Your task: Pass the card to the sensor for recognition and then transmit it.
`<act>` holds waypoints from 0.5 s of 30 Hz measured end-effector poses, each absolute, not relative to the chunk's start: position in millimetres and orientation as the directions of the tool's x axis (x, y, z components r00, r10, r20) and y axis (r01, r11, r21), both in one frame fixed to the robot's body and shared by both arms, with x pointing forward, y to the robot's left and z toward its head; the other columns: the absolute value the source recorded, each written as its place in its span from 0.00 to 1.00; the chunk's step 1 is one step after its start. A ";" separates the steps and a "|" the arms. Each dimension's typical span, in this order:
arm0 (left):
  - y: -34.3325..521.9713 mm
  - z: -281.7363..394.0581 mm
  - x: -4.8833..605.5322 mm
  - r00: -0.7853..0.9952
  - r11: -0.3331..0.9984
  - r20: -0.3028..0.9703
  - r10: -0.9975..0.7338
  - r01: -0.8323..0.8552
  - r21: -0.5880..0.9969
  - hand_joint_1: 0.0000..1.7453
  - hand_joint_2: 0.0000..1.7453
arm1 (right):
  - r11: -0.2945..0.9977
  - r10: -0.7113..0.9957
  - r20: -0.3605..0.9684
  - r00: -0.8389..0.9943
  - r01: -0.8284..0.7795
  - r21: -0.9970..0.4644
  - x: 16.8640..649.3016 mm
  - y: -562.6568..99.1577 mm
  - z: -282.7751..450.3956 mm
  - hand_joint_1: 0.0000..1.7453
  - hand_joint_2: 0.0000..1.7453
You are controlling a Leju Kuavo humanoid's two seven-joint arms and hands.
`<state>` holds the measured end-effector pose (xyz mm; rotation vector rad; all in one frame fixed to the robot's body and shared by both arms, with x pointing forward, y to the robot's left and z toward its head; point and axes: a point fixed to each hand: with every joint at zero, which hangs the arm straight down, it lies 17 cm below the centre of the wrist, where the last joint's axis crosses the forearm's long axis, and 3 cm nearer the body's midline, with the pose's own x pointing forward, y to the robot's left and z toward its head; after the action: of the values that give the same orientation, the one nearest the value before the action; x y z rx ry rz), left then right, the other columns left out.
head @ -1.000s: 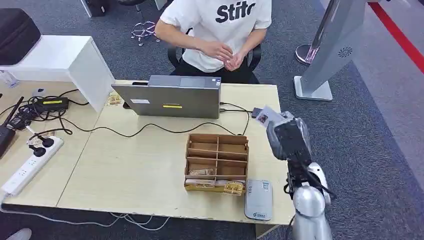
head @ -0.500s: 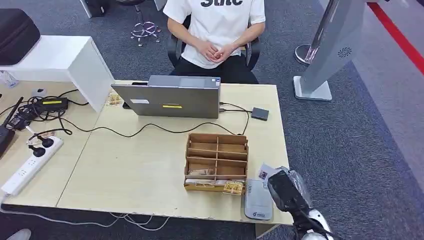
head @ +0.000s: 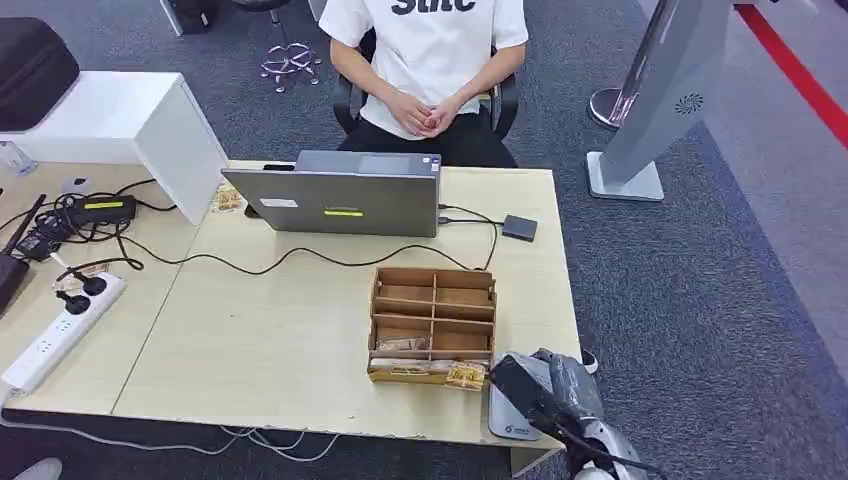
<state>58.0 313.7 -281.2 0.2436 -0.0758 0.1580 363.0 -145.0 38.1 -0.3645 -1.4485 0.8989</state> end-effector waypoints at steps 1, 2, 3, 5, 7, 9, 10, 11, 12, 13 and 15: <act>313.7 -281.1 58.7 0.985 0.958 0.095 0.147 -0.165 0.234 0.00 1.00 | 0.616 0.728 0.674 -0.124 -0.312 -0.723 362.5 -141.9 34.5 1.00 1.00; 313.9 -281.1 58.5 0.985 0.958 0.094 0.148 -0.166 0.234 0.00 1.00 | 0.598 0.742 0.657 -0.130 -0.315 -0.737 362.4 -139.4 32.5 1.00 1.00; 314.3 -281.2 58.2 0.984 0.957 0.094 0.150 -0.168 0.235 0.00 1.00 | 0.582 0.754 0.643 -0.135 -0.315 -0.749 363.6 -137.8 31.7 1.00 1.00; 314.3 -281.1 58.7 0.984 0.957 0.094 0.149 -0.167 0.235 0.00 1.00 | 0.544 0.782 0.605 -0.148 -0.311 -0.779 366.4 -134.0 29.0 1.00 1.00; 314.4 -281.0 59.4 0.984 0.957 0.095 0.148 -0.167 0.236 0.00 1.00 | 0.521 0.797 0.582 -0.162 -0.303 -0.798 368.2 -130.8 29.8 1.00 1.00; 314.7 -281.0 58.9 0.984 0.957 0.094 0.149 -0.167 0.237 0.00 1.00 | 0.510 0.804 0.570 -0.168 -0.296 -0.807 368.9 -129.3 31.0 1.00 1.00; 314.4 -281.1 58.6 0.984 0.957 0.093 0.151 -0.169 0.237 0.00 1.00 | 0.510 0.805 0.568 -0.170 -0.291 -0.809 369.2 -129.1 32.0 1.00 1.00; 313.9 -281.1 58.4 0.984 0.957 0.093 0.153 -0.171 0.236 0.00 1.00 | 0.508 0.806 0.565 -0.174 -0.285 -0.813 369.7 -129.5 33.5 1.00 1.00; 313.3 -281.0 58.5 0.983 0.956 0.094 0.156 -0.174 0.236 0.00 1.00 | 0.509 0.807 0.562 -0.181 -0.272 -0.817 370.7 -129.8 37.9 1.00 1.00; 313.3 -281.0 58.5 0.983 0.956 0.094 0.158 -0.176 0.236 0.00 1.00 | 0.507 0.809 0.558 -0.187 -0.260 -0.822 371.8 -130.2 41.5 1.00 1.00; 312.0 -281.1 57.9 0.982 0.955 0.093 0.162 -0.179 0.235 0.00 1.00 | 0.508 0.808 0.556 -0.192 -0.249 -0.824 373.0 -130.5 46.1 1.00 1.00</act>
<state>57.9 312.0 -281.1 0.2447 -0.0727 0.1733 373.0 -130.5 46.1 -0.5142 -1.4675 1.0301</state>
